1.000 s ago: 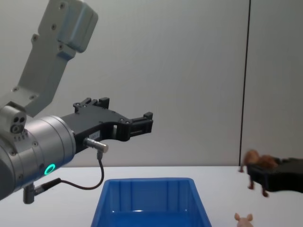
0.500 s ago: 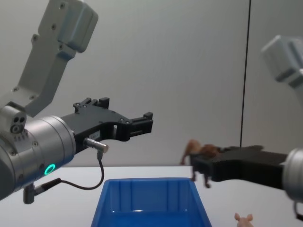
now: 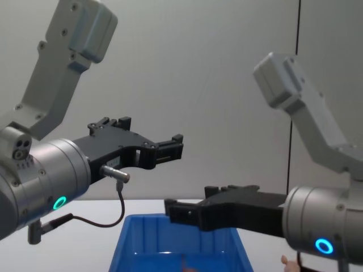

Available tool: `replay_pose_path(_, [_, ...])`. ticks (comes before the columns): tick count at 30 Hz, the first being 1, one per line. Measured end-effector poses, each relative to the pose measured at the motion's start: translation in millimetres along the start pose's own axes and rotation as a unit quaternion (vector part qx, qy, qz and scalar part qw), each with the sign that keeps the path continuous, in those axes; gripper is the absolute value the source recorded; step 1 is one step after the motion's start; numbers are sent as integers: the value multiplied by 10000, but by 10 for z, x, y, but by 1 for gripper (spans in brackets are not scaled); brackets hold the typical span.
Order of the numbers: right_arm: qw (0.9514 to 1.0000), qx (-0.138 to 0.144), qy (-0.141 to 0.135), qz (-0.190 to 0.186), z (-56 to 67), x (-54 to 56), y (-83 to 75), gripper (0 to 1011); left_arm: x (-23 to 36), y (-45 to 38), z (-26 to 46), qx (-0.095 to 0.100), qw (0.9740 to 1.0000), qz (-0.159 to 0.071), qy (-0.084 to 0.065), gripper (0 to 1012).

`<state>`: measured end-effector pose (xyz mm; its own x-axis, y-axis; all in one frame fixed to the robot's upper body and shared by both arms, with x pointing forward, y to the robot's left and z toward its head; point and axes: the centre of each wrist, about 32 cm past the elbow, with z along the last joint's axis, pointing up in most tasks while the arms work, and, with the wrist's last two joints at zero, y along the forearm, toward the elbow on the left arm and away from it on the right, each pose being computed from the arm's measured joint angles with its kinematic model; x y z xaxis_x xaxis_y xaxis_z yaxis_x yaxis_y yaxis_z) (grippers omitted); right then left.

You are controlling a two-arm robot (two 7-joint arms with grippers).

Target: Pick up the two dolls from the table and place them into the box.

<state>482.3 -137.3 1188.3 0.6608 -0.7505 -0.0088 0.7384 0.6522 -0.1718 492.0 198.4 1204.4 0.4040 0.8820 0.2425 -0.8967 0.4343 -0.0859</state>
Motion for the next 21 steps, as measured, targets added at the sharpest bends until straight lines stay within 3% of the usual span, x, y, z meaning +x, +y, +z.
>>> replay_pose_path(9, [9999,-28,26,-125,-56,-16,-5,995,0,0,0,0,10000,0,0,1001])
replay_pose_path(21, [9974,-88,159,-702,-187,86,-242,1001,0,0,0,0,10000,0,0,1001])
